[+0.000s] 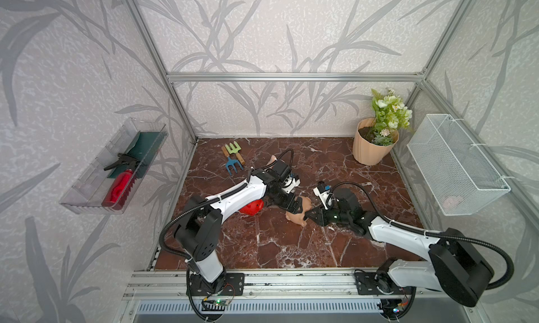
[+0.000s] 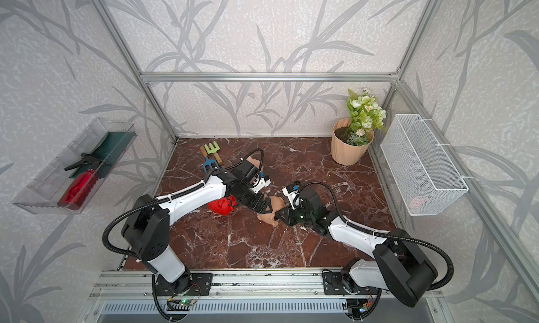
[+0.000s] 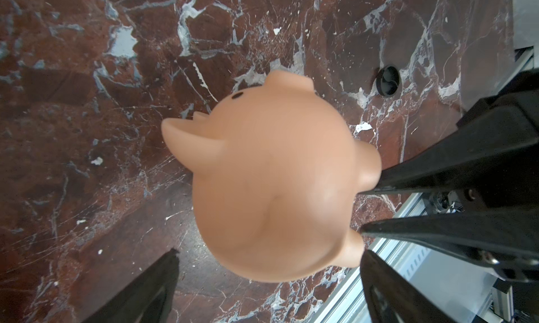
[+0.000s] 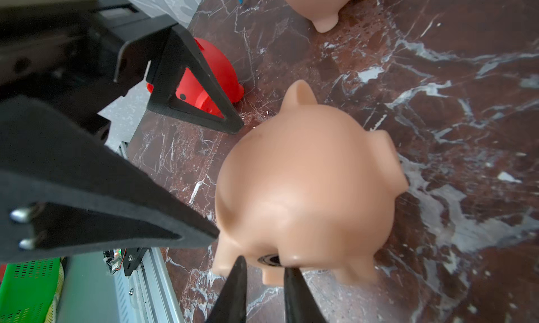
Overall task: Close piggy banks
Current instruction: Screw the knob on the piggy bank, then move the piggy bank to the center of the board.
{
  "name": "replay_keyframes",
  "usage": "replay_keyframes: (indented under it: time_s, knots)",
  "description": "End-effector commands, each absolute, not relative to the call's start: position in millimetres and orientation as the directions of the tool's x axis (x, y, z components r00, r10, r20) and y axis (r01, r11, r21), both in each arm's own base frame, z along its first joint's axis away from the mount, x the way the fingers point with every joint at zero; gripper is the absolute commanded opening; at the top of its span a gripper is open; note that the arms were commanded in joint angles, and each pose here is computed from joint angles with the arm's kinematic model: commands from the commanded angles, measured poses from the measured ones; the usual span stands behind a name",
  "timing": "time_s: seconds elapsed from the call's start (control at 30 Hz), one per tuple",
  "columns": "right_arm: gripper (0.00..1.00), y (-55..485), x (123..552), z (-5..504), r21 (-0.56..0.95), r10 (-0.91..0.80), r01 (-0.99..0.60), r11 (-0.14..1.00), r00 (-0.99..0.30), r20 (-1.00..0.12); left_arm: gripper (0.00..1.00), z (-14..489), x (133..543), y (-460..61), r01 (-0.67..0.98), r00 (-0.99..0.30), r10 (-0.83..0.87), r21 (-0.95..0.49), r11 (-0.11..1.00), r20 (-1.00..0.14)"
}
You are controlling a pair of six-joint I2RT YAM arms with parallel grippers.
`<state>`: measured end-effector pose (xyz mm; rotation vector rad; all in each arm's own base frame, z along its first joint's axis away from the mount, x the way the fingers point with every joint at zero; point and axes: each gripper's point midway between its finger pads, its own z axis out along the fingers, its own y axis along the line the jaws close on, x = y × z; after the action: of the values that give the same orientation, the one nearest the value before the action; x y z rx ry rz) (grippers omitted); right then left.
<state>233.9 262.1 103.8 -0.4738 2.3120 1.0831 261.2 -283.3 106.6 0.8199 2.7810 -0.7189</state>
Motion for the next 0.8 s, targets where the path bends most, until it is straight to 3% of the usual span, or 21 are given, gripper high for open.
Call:
replay_keyframes:
  time_s: [0.0,0.77]
  knots:
    - [0.24,251,229,102,0.573,-0.102,-0.515,0.637,-0.793,-0.601,0.96,107,262,-285,0.593,-0.805,0.527,-0.351,0.725,-0.271]
    - [0.22,191,237,156,0.501,0.036,-0.415,0.759,-0.742,-0.669,0.95,75,271,-293,0.587,-0.809,0.558,-0.198,0.785,-0.185]
